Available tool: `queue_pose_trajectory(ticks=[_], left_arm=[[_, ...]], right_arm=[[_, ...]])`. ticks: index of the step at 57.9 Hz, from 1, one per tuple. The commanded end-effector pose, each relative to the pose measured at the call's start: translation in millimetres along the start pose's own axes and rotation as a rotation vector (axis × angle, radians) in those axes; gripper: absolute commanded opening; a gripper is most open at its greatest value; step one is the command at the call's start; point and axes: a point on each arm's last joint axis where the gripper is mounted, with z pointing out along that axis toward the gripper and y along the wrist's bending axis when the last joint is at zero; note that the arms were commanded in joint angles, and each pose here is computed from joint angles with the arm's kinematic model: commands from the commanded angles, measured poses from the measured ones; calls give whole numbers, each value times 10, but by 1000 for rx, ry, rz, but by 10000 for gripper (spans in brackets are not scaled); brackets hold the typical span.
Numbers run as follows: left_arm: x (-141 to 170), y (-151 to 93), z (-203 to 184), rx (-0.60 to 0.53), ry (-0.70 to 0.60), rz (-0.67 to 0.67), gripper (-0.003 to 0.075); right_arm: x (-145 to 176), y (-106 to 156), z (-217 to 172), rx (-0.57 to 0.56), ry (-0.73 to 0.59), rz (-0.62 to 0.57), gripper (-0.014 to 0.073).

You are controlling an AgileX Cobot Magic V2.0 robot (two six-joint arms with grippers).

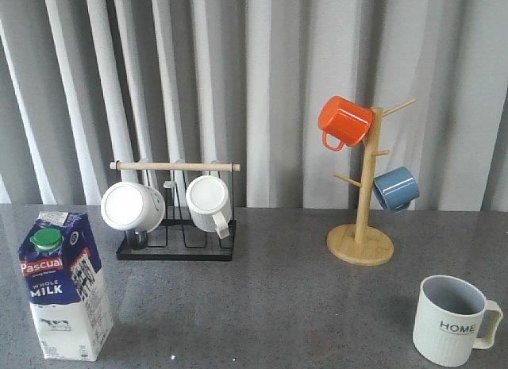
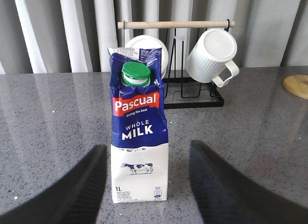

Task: Place milk next to cup

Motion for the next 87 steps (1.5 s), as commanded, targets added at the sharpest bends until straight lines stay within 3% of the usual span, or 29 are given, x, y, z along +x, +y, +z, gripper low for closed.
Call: queue_pose_trajectory(ticks=[1, 8, 39, 46, 59, 75, 80, 87], left_arm=[[-214, -10, -3, 3, -135, -17, 560], [-208, -10, -2, 3, -128, -17, 606], [-206, -10, -2, 3, -126, -16, 565], [-206, -10, -2, 3, -126, -16, 565], [-206, -10, -2, 3, -126, -16, 565], [-206, -10, -2, 3, -126, -16, 565], [-206, -10, -2, 3, -126, -16, 565], [-206, -10, -2, 3, -126, -16, 565]], right_arm=[[-178, -17, -19, 11, -97, -8, 528], [-178, -17, -19, 11, -97, -8, 598], [-137, -13, 10, 8, -81, 3, 573], [12, -7, 165, 23, -152, -43, 573], [339, -151, 446, 143, -340, 2, 573], [533, -351, 912, 165, -186, -63, 573], [567, -385, 1025, 143, -168, -92, 573], [586, -477, 1147, 156, -192, -44, 573]])
